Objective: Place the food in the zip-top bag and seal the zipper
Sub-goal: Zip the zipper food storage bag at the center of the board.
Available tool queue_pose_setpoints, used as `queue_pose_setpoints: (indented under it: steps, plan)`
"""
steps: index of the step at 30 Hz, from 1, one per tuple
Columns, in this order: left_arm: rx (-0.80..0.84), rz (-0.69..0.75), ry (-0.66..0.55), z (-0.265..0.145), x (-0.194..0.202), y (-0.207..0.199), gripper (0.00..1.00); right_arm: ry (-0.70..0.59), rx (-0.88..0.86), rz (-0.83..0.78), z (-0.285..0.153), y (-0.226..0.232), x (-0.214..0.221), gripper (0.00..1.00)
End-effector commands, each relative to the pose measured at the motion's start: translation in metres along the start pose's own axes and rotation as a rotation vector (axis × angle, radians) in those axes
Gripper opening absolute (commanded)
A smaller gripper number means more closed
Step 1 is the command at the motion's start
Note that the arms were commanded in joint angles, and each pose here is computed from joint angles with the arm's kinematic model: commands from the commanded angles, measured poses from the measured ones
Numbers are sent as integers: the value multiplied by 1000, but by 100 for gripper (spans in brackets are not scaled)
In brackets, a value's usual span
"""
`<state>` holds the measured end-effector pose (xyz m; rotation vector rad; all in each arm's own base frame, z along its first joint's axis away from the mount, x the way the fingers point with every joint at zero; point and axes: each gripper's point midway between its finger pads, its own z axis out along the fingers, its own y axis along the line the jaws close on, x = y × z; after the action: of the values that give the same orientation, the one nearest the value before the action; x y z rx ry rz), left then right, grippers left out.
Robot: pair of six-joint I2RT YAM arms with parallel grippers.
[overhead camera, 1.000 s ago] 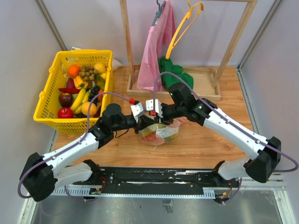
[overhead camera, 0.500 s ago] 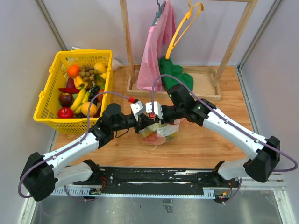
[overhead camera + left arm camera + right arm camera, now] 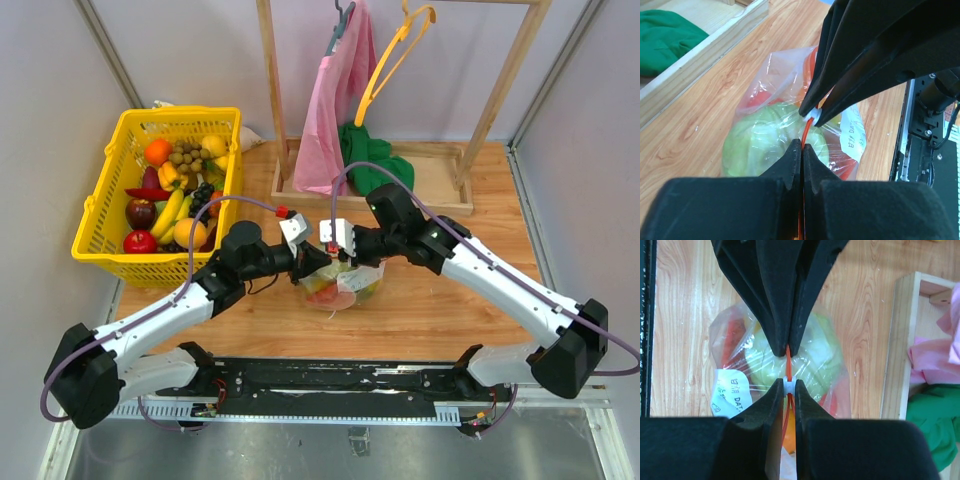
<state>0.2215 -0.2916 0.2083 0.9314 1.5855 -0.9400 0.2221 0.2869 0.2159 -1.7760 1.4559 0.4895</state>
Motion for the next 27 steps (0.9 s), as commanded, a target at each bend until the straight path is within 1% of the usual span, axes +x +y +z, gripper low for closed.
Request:
queue_pose_setpoints:
  steps: [1,10,17,27]
  plan:
    - [-75,-65,70,-5,21,17,0,136,59,57,-16,-5,37,1]
    - [-135,-119,113,-9,36,34,0,221,144,108,-34,-13,64,1]
    - [-168,-159,136,-12,44,44,0,269,215,156,-50,-15,74,1]
    - [-190,-168,138,-14,43,50,0,364,394,246,-86,-15,102,1]
